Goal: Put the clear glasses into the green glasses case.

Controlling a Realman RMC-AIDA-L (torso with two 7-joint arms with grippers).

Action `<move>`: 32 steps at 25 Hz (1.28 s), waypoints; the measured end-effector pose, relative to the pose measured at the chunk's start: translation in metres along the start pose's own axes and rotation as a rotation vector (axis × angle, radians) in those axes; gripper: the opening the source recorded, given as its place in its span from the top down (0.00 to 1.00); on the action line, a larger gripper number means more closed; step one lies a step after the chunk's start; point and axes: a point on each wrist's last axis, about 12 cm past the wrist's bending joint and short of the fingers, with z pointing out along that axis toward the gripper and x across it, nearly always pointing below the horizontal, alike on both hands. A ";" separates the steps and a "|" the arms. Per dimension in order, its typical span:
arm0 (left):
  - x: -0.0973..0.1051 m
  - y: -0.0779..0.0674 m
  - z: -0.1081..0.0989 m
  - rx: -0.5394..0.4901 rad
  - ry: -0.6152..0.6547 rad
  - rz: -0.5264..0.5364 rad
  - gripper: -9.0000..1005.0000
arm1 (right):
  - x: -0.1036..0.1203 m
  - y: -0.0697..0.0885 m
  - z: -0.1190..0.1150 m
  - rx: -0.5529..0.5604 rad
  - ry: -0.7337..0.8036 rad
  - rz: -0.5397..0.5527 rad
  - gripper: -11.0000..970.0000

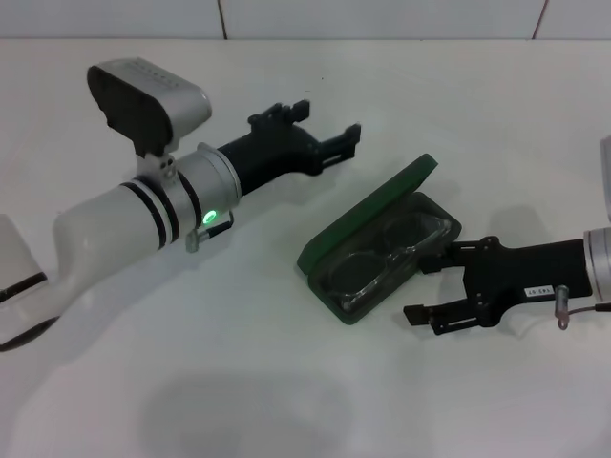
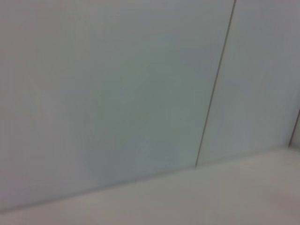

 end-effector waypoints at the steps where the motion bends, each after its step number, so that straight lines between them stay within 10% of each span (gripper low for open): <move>1: 0.002 -0.001 0.001 0.000 0.019 0.010 0.14 | 0.000 0.000 0.000 0.000 0.000 -0.001 0.13; 14: 0.012 -0.041 0.008 0.172 0.072 0.099 0.14 | -0.003 -0.003 0.004 0.007 0.011 -0.012 0.13; 32: 0.020 -0.045 0.001 0.188 0.061 0.130 0.14 | -0.006 -0.001 0.005 -0.008 -0.008 -0.013 0.13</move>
